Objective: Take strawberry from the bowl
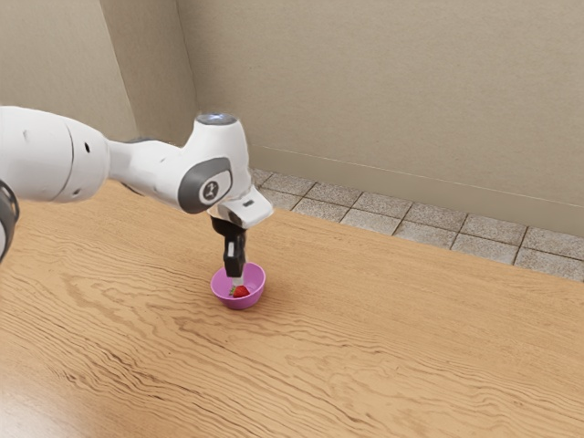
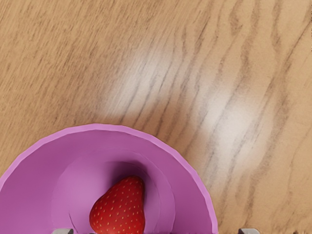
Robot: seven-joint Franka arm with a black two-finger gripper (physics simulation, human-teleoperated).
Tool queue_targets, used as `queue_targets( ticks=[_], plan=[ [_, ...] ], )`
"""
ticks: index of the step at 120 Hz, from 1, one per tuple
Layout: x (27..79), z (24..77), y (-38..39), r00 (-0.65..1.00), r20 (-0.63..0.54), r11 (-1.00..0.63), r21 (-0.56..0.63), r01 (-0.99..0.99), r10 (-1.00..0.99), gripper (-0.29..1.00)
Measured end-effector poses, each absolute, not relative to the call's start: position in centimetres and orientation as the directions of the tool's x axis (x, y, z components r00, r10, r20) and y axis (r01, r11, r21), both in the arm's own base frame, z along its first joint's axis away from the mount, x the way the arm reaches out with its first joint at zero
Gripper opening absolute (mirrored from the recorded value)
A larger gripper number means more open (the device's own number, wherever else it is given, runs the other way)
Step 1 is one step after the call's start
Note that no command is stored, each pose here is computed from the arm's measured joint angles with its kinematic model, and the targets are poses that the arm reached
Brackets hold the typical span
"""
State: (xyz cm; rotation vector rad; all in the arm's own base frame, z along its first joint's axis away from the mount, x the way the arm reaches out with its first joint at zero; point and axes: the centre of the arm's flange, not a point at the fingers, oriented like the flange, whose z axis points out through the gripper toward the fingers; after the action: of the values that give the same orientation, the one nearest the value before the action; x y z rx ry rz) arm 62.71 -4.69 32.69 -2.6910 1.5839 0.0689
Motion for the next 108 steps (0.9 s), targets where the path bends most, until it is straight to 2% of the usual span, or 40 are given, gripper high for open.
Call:
queue_targets(
  ticks=[33, 108],
  plan=[
    [62.0, 31.5, -3.7, 0.412, -0.045, -0.412, -0.011, -0.911, -0.910, 0.30],
    [62.2, 28.9, -2.7, 0.221, -0.047, -0.221, -0.011, -0.975, -0.974, 0.33]
  ],
)
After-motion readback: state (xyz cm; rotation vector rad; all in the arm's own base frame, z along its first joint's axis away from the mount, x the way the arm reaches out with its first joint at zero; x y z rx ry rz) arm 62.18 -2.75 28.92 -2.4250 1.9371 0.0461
